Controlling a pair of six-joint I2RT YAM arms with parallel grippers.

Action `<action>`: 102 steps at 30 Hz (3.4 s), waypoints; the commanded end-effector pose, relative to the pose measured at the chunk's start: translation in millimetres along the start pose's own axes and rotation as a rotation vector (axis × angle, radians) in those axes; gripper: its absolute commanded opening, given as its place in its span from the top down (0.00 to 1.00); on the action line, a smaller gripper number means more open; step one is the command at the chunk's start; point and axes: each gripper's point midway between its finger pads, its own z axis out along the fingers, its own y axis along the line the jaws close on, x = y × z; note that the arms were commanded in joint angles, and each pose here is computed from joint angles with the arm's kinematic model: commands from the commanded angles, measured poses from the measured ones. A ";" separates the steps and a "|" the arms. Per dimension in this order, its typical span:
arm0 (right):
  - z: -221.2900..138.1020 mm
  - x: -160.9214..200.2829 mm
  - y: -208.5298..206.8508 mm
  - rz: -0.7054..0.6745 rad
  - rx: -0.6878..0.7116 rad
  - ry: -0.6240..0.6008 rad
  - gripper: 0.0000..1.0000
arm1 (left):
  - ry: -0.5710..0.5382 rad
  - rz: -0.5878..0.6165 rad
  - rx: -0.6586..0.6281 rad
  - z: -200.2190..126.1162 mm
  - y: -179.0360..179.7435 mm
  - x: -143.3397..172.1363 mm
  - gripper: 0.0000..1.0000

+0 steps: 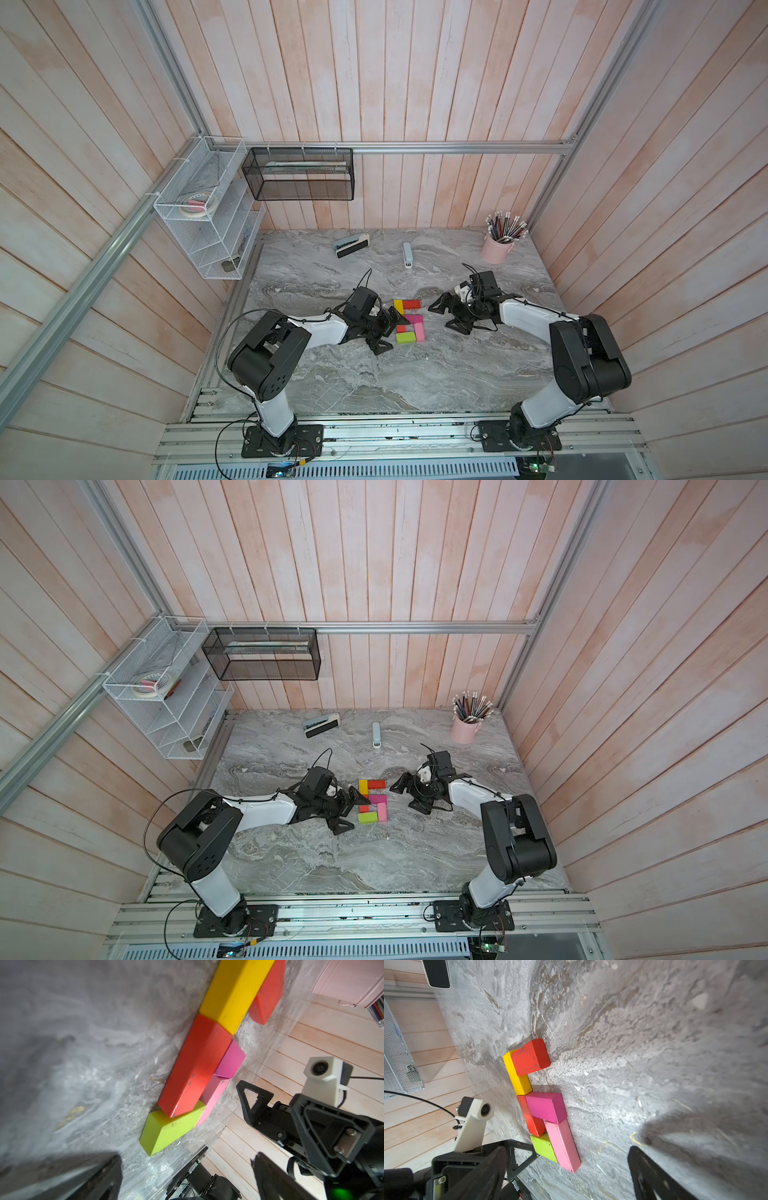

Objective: Assemble the number 6 with building blocks
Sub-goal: Adjust the building block at the center of the board, then reset both arms

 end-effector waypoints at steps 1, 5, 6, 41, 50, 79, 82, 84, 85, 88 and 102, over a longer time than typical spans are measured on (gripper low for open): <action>-5.4 6.6 -8.2 -0.004 0.019 0.010 0.06 | -0.028 -0.062 -0.100 14.3 32.0 -4.0 0.01; -9.6 6.3 -8.1 -0.008 0.012 0.003 0.06 | -0.031 -0.061 -0.101 17.1 30.0 -1.8 0.01; -10.1 6.8 -8.6 -0.008 0.011 0.004 0.06 | -0.033 -0.063 -0.100 17.6 29.9 -1.9 0.01; -13.2 3.3 -7.9 -0.004 -0.014 -0.001 0.06 | -0.045 -0.048 -0.122 12.3 25.4 -2.6 0.01; -60.3 -20.5 4.7 -0.123 0.097 -0.215 0.07 | -0.202 0.130 -0.251 -51.5 16.7 0.9 0.01; -204.6 -101.5 -78.4 -0.606 0.541 -1.470 0.02 | -1.656 0.800 -0.540 -339.5 72.3 -175.1 0.00; -201.1 -101.7 -80.2 -0.625 0.533 -1.497 0.02 | -1.655 0.828 -0.521 -332.0 74.4 -177.7 0.00; -197.2 -100.3 -85.1 -0.623 0.534 -1.491 0.02 | -1.594 0.878 -0.510 -320.6 69.5 -181.9 0.00; -200.7 -99.6 -82.8 -0.626 0.527 -1.516 0.02 | -1.573 0.898 -0.507 -315.3 69.0 -183.8 0.00; -195.0 -105.4 -85.7 -0.614 0.545 -1.473 0.02 | -1.585 0.935 -0.502 -310.1 70.0 -186.5 0.00; -186.6 -115.8 -84.1 -0.626 0.562 -1.433 0.02 | -1.559 0.925 -0.507 -307.7 71.0 -189.5 0.00</action>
